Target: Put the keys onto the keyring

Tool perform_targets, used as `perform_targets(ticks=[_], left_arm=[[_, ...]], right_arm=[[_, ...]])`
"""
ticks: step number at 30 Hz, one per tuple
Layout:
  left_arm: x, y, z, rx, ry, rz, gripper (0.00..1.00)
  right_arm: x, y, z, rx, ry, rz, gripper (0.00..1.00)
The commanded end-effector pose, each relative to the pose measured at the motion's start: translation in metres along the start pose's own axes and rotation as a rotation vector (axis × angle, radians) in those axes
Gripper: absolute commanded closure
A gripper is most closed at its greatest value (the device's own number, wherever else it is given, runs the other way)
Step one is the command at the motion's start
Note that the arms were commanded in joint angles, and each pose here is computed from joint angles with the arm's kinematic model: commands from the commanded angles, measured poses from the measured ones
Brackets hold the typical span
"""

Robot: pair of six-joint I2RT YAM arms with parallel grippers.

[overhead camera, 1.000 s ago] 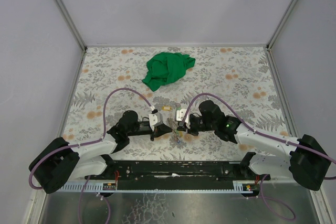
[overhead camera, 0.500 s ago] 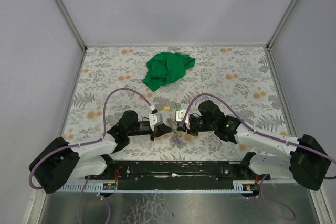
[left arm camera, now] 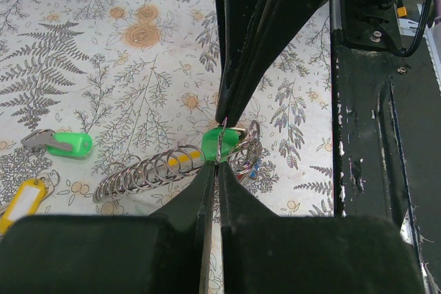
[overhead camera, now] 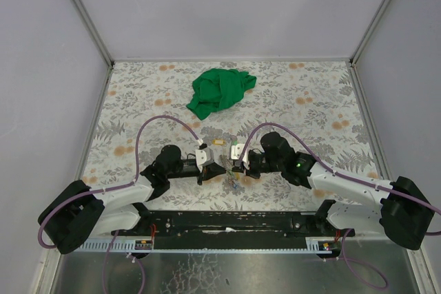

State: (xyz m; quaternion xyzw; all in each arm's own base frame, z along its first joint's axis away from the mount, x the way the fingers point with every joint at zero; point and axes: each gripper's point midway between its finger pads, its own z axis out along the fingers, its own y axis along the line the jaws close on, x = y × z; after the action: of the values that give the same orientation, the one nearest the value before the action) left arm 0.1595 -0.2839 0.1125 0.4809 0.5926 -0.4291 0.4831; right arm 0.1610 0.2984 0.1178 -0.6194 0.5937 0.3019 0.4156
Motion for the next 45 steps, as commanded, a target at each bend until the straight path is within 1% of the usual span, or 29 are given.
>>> perform_targets(ticks=[1,19,33,45], left_arm=[[-0.021,0.001,0.005,0.021,-0.058,0.055,1.0],[-0.021,-0.003,0.007,0.048,-0.059,0.055,1.0],[-0.022,0.0,0.004,0.025,-0.063,0.064,1.0],[-0.02,-0.003,0.005,0.044,-0.059,0.059,1.0]], right_arm=[[-0.03,-0.01,0.0,0.025,-0.065,-0.039,1.0],[-0.036,-0.009,0.006,0.016,-0.082,-0.033,1.0],[-0.02,-0.008,-0.004,0.038,-0.002,-0.013,1.0],[-0.03,-0.007,-0.001,0.018,-0.046,-0.028,1.0]])
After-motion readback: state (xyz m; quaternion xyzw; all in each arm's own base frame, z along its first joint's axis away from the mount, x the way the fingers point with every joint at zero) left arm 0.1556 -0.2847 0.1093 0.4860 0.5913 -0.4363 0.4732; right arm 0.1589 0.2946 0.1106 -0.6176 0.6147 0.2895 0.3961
